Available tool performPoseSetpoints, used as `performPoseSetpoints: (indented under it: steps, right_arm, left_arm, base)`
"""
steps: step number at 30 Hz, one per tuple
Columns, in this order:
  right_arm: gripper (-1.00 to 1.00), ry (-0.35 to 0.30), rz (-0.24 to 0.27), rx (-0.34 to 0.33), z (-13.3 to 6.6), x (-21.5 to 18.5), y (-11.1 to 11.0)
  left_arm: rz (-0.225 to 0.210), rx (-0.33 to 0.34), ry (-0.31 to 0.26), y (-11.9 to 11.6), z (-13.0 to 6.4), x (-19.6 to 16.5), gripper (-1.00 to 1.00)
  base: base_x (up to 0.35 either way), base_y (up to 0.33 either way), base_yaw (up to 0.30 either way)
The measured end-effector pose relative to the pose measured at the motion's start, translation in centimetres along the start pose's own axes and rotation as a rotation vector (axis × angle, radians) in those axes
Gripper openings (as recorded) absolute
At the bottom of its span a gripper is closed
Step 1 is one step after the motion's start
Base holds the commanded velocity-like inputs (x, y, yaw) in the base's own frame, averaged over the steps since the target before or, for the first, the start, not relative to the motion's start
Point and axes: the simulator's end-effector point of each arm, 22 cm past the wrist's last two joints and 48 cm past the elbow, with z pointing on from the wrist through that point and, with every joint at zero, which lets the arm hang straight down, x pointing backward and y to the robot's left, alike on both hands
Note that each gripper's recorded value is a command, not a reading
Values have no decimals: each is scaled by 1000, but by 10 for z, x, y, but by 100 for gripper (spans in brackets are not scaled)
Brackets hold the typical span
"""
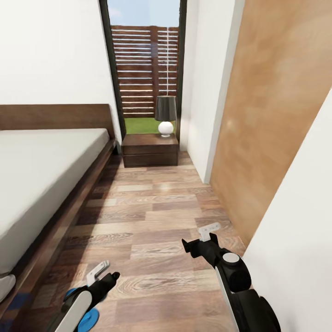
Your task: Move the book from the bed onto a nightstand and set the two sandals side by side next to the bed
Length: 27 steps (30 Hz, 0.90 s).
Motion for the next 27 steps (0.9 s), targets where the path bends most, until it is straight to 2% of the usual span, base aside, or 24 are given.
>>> performPoseSetpoints:
  steps: [11, 27]
  right_arm:
    - [100, 0, -1, -1, 0, 0, 0]
    - [100, 0, -1, -1, 0, 0, 0]
  left_arm:
    - [-3, -13, 13, 7, 3, 5, 100]
    - [-6, -13, 19, 8, 4, 7, 100]
  base:
    - [286, -140, 228]
    - [141, -52, 35]
